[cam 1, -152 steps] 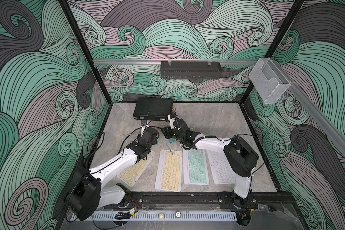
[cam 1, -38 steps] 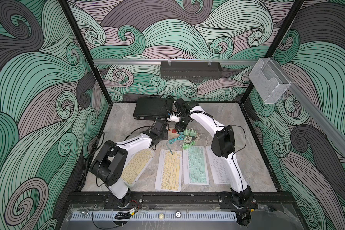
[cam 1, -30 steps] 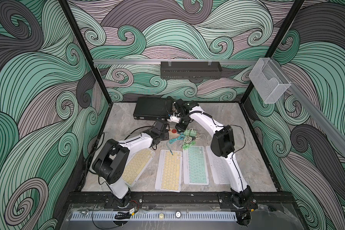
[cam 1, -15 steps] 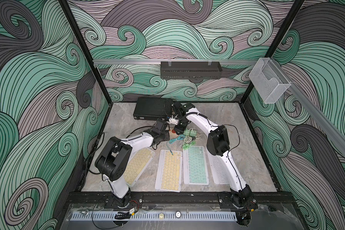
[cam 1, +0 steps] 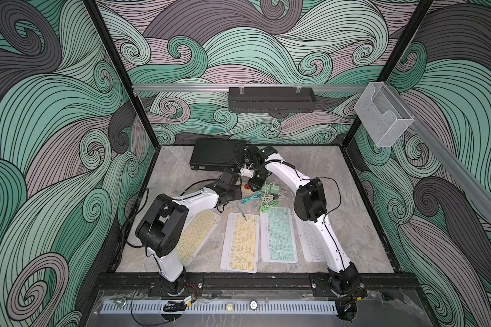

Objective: Unplug the wireless keyboard
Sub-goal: Remove the plug from the socket.

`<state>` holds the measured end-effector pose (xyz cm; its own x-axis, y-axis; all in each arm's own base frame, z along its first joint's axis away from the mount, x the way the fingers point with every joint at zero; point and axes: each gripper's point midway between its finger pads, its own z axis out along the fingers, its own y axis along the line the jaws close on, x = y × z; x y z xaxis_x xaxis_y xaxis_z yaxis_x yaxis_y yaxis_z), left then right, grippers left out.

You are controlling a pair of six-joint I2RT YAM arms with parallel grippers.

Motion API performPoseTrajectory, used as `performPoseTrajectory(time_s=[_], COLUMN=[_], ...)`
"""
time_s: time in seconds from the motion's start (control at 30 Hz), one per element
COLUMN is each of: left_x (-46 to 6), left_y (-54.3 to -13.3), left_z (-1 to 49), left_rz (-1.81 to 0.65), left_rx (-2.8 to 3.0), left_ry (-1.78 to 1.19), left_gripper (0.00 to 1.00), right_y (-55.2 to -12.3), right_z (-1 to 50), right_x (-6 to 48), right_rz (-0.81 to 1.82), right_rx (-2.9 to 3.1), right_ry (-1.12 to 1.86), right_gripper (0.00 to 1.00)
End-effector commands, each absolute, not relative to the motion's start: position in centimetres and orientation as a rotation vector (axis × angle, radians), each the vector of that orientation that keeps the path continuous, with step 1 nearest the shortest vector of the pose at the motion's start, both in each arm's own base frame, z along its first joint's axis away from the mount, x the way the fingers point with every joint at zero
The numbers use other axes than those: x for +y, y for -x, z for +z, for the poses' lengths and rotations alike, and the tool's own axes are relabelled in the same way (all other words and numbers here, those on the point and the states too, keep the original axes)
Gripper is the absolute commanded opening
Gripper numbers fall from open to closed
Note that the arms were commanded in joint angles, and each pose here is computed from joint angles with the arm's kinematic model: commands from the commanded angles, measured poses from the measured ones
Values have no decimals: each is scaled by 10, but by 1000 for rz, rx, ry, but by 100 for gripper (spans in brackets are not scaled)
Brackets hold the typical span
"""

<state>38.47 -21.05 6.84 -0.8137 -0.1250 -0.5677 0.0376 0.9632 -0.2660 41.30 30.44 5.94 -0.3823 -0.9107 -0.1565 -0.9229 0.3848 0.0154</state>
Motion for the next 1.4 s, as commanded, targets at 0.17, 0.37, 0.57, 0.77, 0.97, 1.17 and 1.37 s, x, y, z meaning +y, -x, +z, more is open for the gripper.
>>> performPoseTrajectory(time_s=[0.17, 0.37, 0.57, 0.77, 0.97, 1.17, 1.37], left_x=[-218, -223, -229, -235, -241, -246, -253], left_y=[-392, -392, -391, -390, -391, -404, -412], left_z=[73, 70, 70, 70, 63, 50, 35], left_rz=[-396, -433, -482, -524, -559, -552, -623], left_rx=[2498, 2509, 2504, 2501, 2517, 2525, 2570], left_ry=[64, 57, 48, 48, 42, 32, 70], left_gripper=[50, 50, 48, 39, 36, 34, 25], right_y=[-402, -387, -369, -359, -361, -361, -361], right_z=[78, 81, 92, 93, 80, 71, 72], right_x=[310, 311, 322, 333, 334, 336, 335], right_rz=[217, 285, 381, 409, 402, 410, 417], right_rx=[2481, 2508, 2459, 2398, 2389, 2386, 2400], right_ry=[1702, 1708, 1759, 1830, 1873, 1889, 1875], right_gripper=[31, 16, 6, 2, 0, 0, 0])
